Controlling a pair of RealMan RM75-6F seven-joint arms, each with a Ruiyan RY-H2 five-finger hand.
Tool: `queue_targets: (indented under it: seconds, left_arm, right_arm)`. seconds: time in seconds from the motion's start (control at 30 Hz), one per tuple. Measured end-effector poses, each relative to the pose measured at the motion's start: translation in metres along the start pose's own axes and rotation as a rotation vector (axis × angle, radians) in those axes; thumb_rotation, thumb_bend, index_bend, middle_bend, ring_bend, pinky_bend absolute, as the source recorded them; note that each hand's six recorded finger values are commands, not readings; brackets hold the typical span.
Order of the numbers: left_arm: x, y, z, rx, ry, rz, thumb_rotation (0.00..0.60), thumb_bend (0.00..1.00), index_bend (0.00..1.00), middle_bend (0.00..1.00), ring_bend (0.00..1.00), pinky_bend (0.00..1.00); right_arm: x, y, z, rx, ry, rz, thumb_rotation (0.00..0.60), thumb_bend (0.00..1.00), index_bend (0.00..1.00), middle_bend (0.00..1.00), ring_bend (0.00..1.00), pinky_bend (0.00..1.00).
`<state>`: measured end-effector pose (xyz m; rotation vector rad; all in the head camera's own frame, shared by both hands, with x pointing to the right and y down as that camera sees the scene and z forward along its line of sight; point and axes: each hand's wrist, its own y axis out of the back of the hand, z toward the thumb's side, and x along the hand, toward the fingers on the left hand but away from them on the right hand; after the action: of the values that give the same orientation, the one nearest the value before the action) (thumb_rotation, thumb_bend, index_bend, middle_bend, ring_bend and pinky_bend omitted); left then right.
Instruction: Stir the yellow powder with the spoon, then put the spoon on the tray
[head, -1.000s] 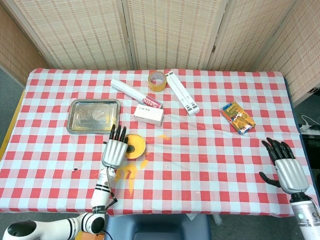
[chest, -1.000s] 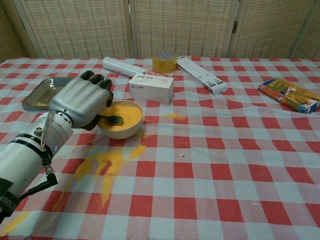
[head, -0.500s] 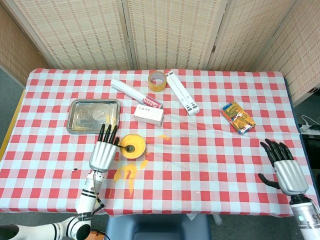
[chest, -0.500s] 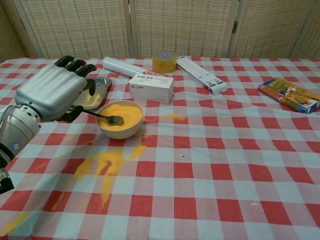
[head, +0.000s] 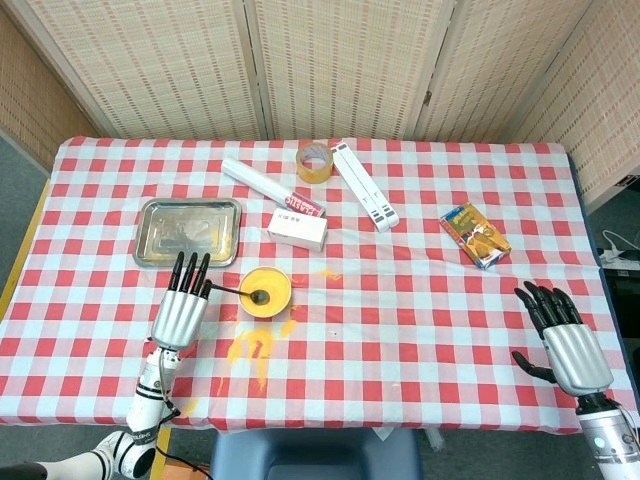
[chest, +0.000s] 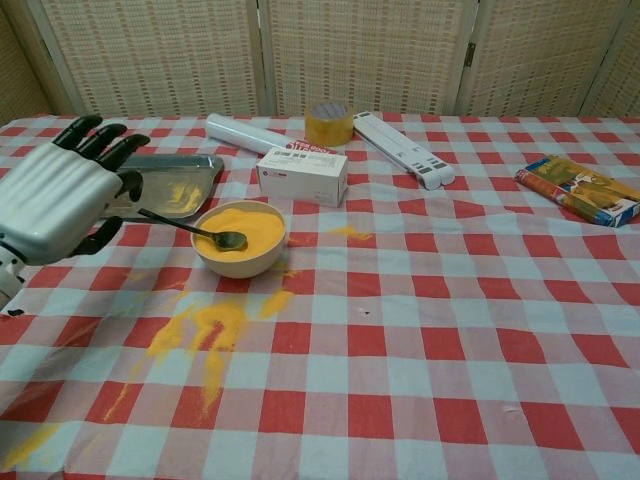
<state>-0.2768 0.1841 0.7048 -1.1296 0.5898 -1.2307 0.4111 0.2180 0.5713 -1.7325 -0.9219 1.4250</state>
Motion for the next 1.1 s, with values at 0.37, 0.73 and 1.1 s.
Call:
queue_targets:
  seconds: [0.37, 0.73, 1.1]
  left_arm:
    - [0.001, -0.012, 0.015, -0.002, -0.018, 0.043, 0.600, 0.46, 0.44, 0.05, 0.00, 0.00]
    - [0.009, -0.018, 0.013, -0.015, -0.002, 0.039, 0.600, 0.46, 0.46, 0.05, 0.00, 0.00]
    - [0.011, -0.021, 0.011, -0.016, 0.002, 0.030, 0.600, 0.46, 0.49, 0.06, 0.00, 0.00]
  right_arm:
    - [0.000, 0.001, -0.001, 0.003, -0.003, -0.001, 0.600, 0.18, 0.00, 0.00, 0.00, 0.00]
    - [0.000, 0.000, -0.002, 0.009, -0.009, -0.002, 0.600, 0.18, 0.00, 0.00, 0.00, 0.00]
    - [-0.001, 0.000, -0.002, 0.011, -0.011, -0.001, 0.600, 0.18, 0.00, 0.00, 0.00, 0.00]
